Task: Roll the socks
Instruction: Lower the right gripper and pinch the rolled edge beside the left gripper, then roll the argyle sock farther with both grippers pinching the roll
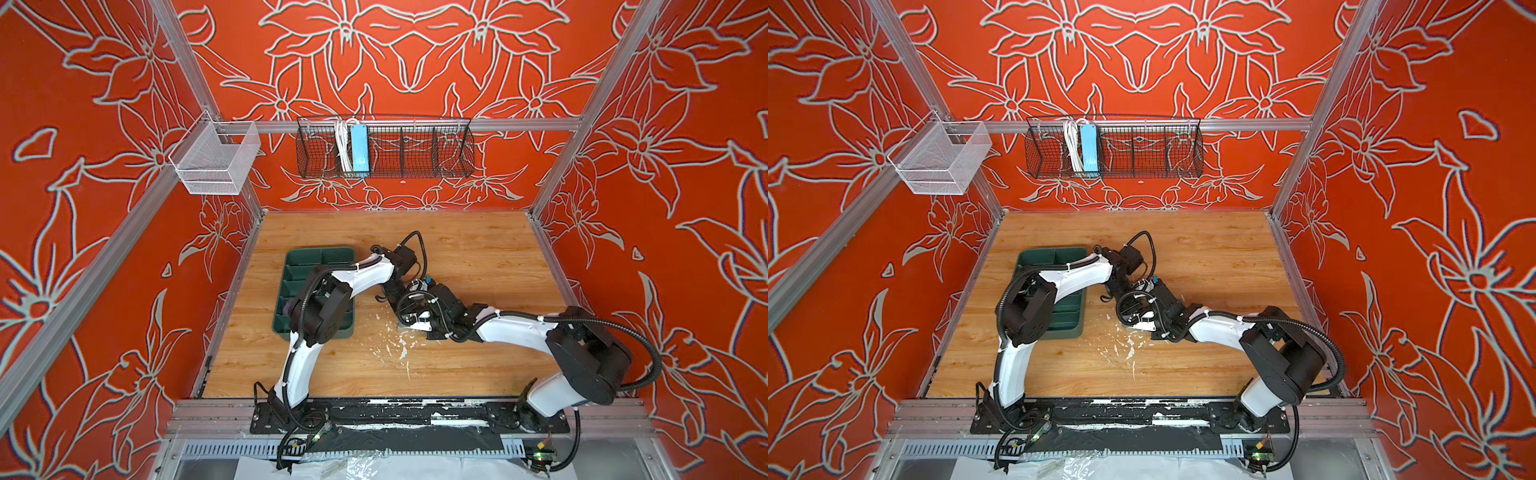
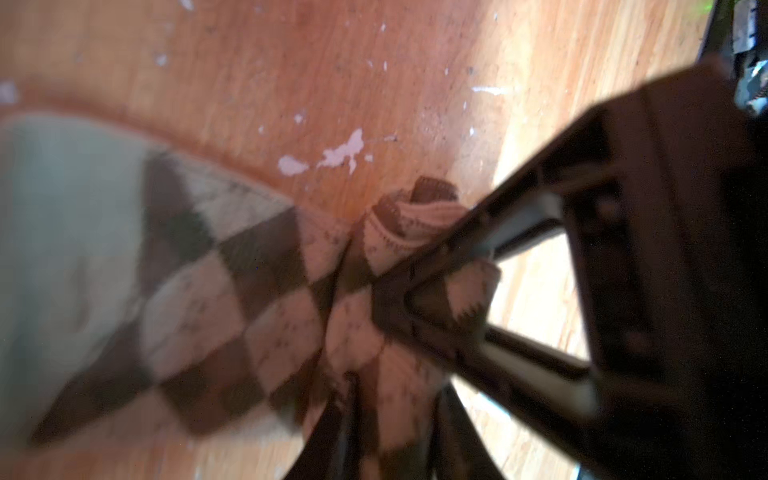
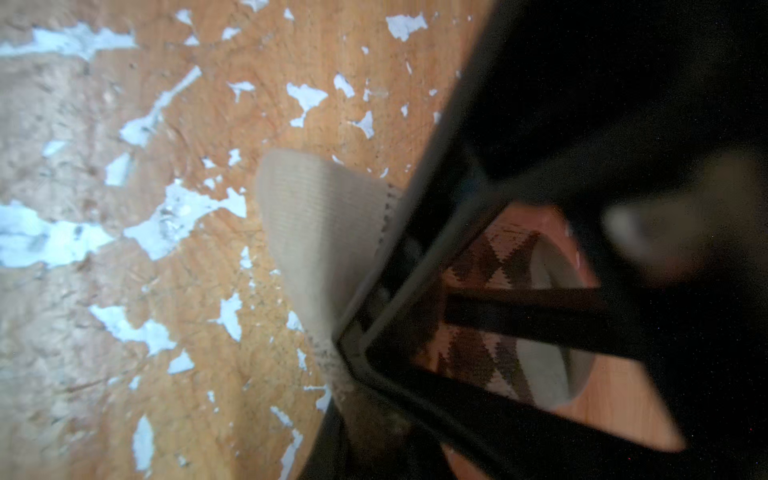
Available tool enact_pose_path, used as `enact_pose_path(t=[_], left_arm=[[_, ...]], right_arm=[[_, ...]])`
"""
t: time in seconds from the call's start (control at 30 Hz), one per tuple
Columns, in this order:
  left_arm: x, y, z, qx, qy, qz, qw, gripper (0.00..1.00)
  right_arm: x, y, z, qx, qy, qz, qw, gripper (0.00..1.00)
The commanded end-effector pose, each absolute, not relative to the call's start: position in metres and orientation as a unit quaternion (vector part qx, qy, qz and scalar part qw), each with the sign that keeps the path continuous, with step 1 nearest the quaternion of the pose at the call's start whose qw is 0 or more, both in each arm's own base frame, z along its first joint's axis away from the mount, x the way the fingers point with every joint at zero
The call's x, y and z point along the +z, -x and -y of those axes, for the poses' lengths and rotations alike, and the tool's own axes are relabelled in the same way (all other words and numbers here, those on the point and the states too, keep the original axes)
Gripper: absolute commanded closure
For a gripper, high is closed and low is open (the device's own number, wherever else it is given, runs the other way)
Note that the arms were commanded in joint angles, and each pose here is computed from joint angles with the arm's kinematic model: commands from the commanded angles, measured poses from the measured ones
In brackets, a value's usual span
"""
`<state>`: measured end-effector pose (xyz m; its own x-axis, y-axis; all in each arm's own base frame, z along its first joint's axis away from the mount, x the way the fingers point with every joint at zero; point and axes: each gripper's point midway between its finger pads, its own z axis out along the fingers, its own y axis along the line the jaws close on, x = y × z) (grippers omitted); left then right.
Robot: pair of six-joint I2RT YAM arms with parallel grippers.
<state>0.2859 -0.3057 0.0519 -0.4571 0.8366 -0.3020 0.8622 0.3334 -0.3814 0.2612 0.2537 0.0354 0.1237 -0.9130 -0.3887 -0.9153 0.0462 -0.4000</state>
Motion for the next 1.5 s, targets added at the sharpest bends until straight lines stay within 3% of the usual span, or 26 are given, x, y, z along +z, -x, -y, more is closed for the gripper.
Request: enact_pose_path(t=[0.0,0.3,0.47,0.6,0.7,0.93,1.2,1.47], left_arm=[[0.088,-0.297,0.298,-0.218,-0.519,-0.82,0.104,0.67],[0.192,-0.322,0.245,-0.103,-0.452,-0.813,0.354,0.63],[0.241,-0.293,0.207,-0.064,-0.429,-0.767,0.473,0.53],[0.266,-0.249,0.207,-0.104,-0.478,-0.688,0.536,0.43],[0.256,-0.216,0.226,-0.146,-0.544,-0.633,0.532,0.4],[0.155,-0.212,0.278,-0.035,-0.689,-0.599,0.407,0.4],[0.098,-0.263,0.317,0.013,-0.662,-0.629,0.406,0.43],[0.053,-0.279,0.329,0.032,-0.664,-0.642,0.382,0.45]], right_arm=[[0.017,-0.237,-0.236,0.029,0.68,-0.704,0.203,1.0],[0.017,-0.207,-0.235,0.113,0.658,-0.738,0.1,1.0],[0.023,-0.213,-0.237,0.167,0.626,-0.761,0.047,0.99],[0.026,-0.221,-0.241,0.232,0.586,-0.776,0.009,0.98],[0.021,-0.233,-0.241,0.236,0.577,-0.782,0.003,0.91],[0.014,-0.249,-0.24,0.225,0.581,-0.782,-0.002,0.87],[0.018,-0.244,-0.241,0.24,0.589,-0.771,-0.003,0.87],[0.026,-0.238,-0.245,0.262,0.593,-0.761,-0.009,0.87]])
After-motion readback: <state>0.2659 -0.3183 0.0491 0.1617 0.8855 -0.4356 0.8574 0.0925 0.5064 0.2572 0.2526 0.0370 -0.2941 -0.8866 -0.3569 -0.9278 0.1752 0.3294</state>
